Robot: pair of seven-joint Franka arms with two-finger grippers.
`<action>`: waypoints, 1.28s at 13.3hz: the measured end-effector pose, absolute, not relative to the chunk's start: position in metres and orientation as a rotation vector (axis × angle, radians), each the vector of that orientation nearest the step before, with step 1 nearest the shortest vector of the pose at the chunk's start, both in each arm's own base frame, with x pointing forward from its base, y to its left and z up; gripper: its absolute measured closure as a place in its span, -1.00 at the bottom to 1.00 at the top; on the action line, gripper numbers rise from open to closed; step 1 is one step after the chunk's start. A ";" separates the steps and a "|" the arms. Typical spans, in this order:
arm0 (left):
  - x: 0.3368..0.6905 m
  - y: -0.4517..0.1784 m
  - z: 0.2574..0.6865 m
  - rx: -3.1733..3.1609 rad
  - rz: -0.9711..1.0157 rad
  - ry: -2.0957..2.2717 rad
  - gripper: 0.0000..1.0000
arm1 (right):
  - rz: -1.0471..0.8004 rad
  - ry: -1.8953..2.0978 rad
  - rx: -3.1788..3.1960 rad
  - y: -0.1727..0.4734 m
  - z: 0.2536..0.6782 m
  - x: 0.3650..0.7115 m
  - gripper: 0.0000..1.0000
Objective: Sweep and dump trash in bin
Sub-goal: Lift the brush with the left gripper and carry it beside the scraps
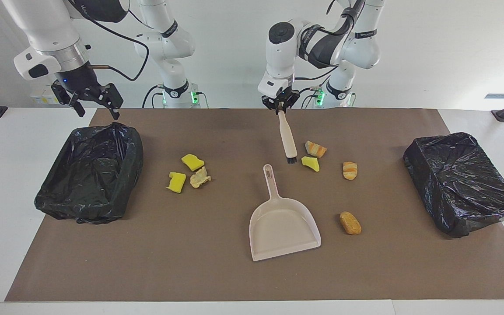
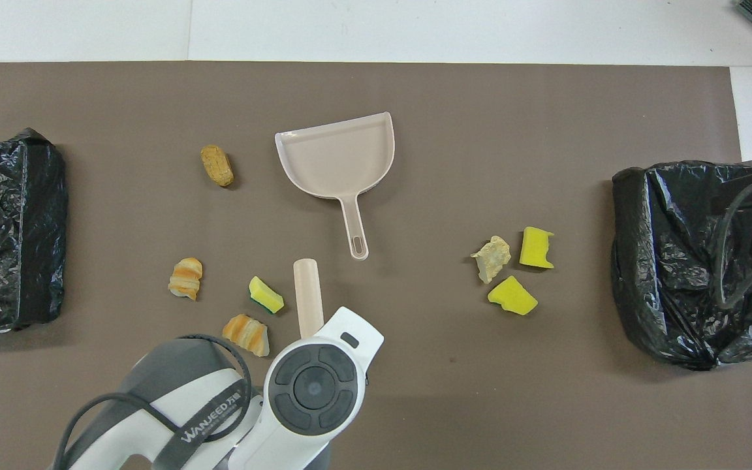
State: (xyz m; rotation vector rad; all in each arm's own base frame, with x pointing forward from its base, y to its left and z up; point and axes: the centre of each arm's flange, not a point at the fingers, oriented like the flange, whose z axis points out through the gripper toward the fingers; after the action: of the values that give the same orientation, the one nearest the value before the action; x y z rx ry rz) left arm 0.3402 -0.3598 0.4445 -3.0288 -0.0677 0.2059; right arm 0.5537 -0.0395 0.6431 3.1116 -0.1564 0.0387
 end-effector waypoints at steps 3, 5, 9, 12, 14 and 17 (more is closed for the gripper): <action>0.343 -0.337 0.420 -2.998 0.284 0.101 0.46 | 0.039 -0.156 3.112 -0.039 0.643 0.554 -1.00; 0.337 -0.323 0.404 -2.974 0.336 0.206 0.46 | 0.039 -0.156 3.112 -0.039 0.643 0.554 -1.00; 0.348 -0.283 0.392 -2.970 0.399 0.294 0.46 | 0.039 -0.156 3.112 -0.039 0.643 0.554 -1.00; 0.373 -0.243 0.388 -2.990 0.434 0.329 0.46 | 0.039 -0.156 3.112 -0.039 0.643 0.554 -1.00; 0.389 -0.217 0.387 -3.008 0.448 0.349 0.46 | 0.039 -0.156 3.112 -0.039 0.643 0.554 -1.00; 0.404 -0.193 0.389 -3.028 0.450 0.362 0.46 | 0.039 -0.156 3.112 -0.039 0.643 0.554 -1.00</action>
State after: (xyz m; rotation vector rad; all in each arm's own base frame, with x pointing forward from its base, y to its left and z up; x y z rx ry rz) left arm 0.4041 -0.1925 0.3887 -3.0279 0.3624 0.4496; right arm 0.5537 -0.0395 0.6431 3.1116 -0.1564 0.0387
